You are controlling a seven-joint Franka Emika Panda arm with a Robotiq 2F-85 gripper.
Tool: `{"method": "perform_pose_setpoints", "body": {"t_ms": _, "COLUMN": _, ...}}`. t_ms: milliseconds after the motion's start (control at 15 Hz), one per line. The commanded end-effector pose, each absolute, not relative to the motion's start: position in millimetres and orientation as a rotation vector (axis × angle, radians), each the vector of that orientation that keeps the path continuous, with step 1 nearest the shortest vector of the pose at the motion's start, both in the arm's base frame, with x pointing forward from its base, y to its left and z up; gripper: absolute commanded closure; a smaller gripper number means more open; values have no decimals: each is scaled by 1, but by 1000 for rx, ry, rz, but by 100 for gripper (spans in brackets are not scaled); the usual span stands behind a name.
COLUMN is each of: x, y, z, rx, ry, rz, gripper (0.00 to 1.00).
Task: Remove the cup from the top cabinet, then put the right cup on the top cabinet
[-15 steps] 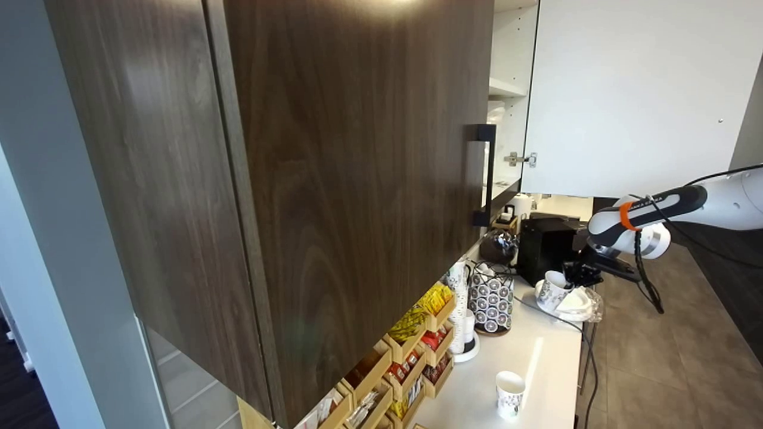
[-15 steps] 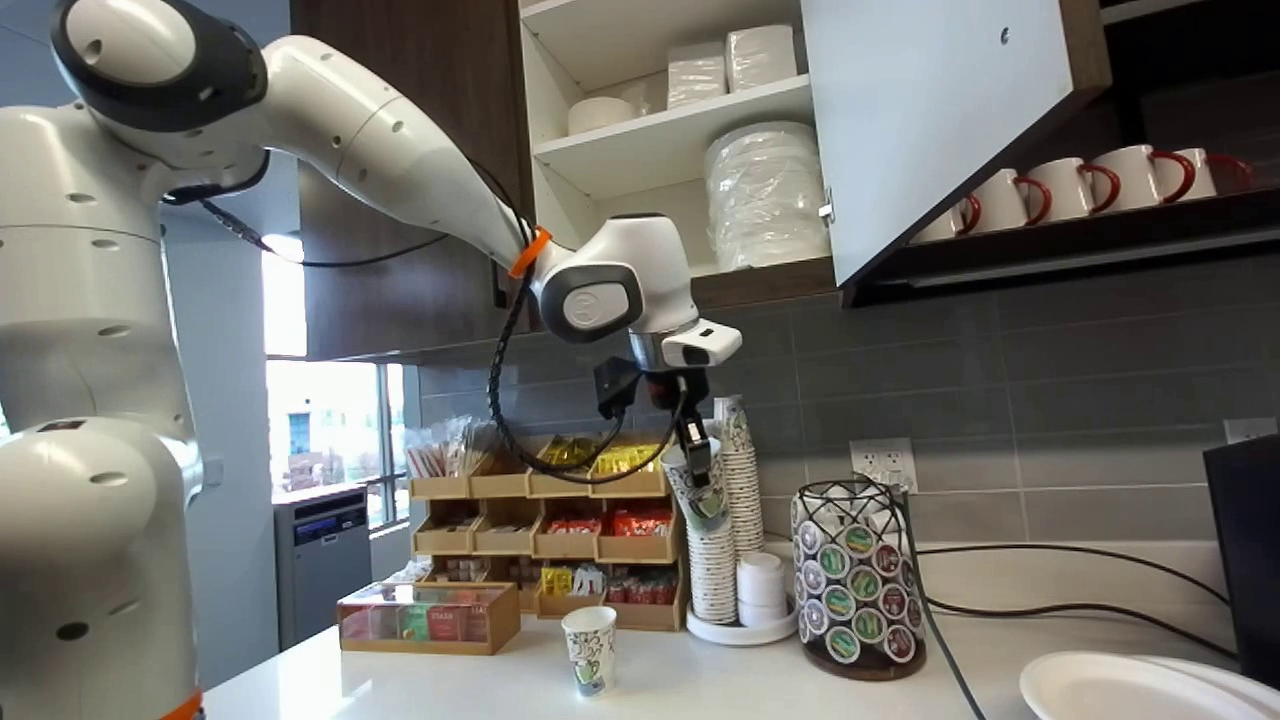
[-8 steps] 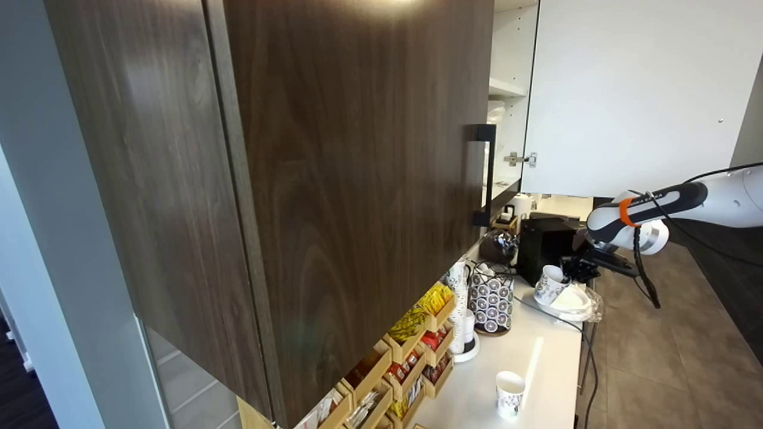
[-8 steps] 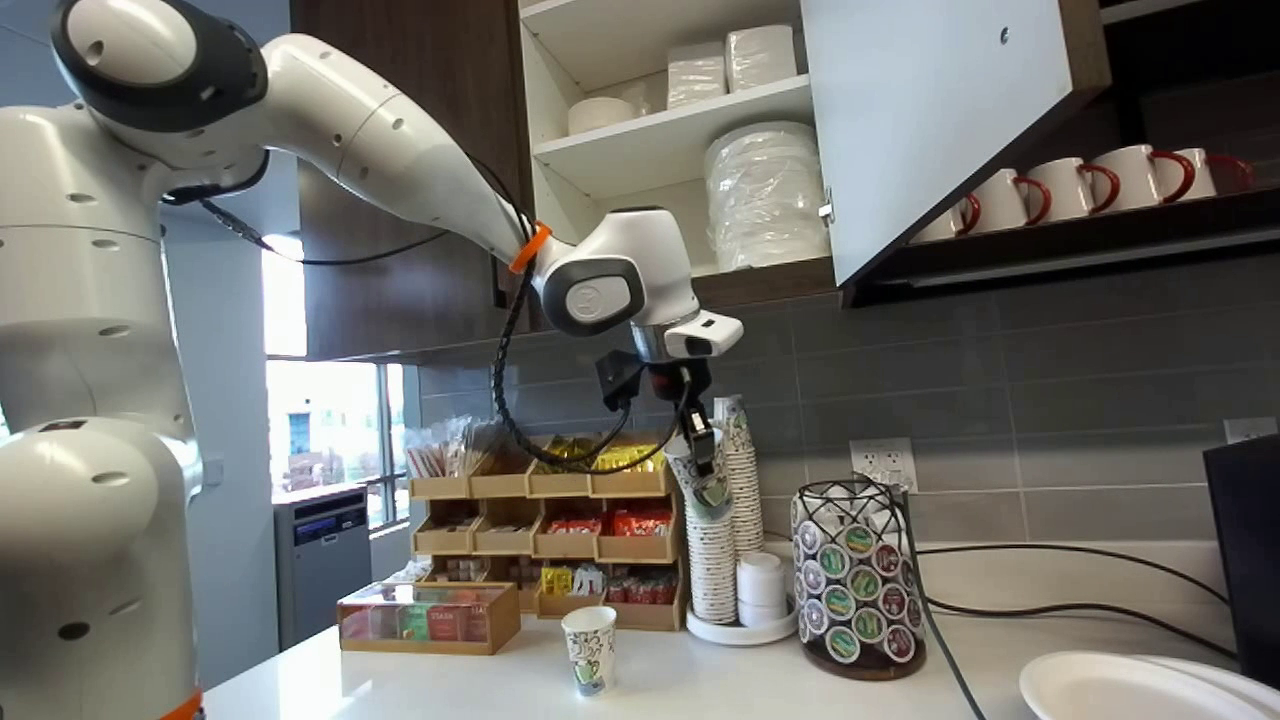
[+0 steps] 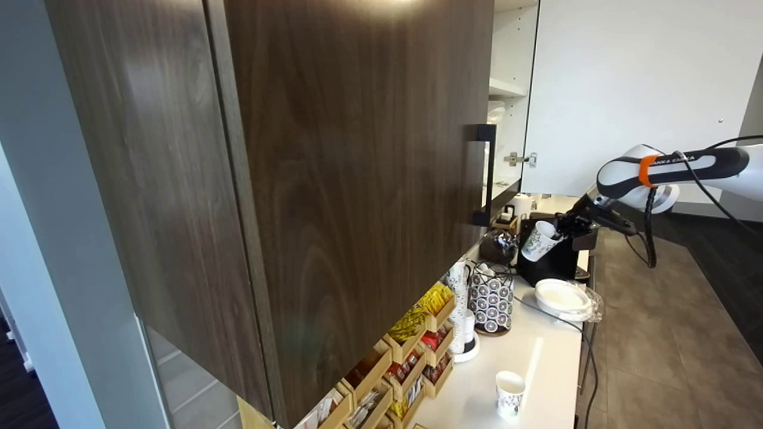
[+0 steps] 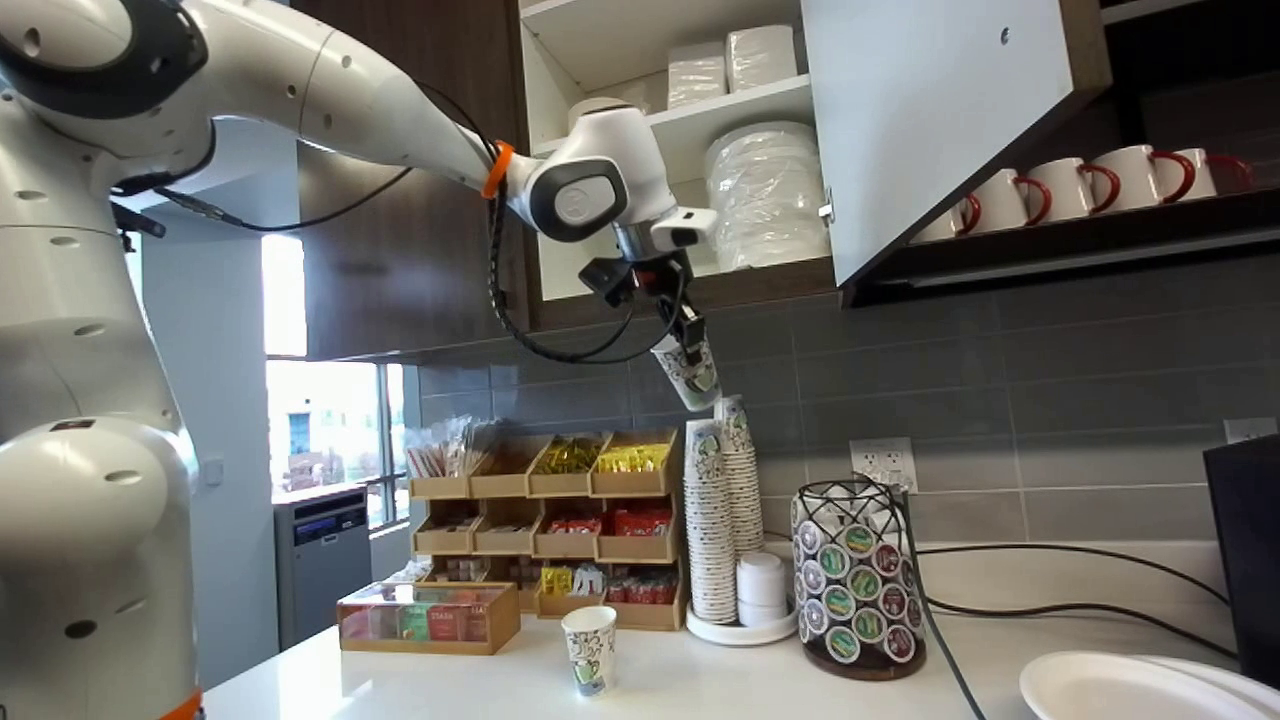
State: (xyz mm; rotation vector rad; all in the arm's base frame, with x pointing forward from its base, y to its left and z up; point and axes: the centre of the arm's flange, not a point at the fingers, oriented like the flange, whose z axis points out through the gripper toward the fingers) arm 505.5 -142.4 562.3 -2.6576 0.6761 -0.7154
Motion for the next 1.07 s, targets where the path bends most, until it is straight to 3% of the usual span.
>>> {"method": "perform_pose_setpoints", "body": {"t_ms": 0, "x": 488, "y": -140, "z": 603, "rx": -2659, "ry": 565, "rz": -647, "gripper": 99}}
{"method": "perform_pose_setpoints", "body": {"t_ms": 600, "x": 464, "y": -94, "z": 699, "rx": -2647, "ry": 229, "rz": -600, "gripper": 99}}
{"method": "perform_pose_setpoints", "body": {"t_ms": 1000, "x": 464, "y": -92, "z": 697, "rx": -2663, "ry": 250, "rz": -625, "gripper": 96}}
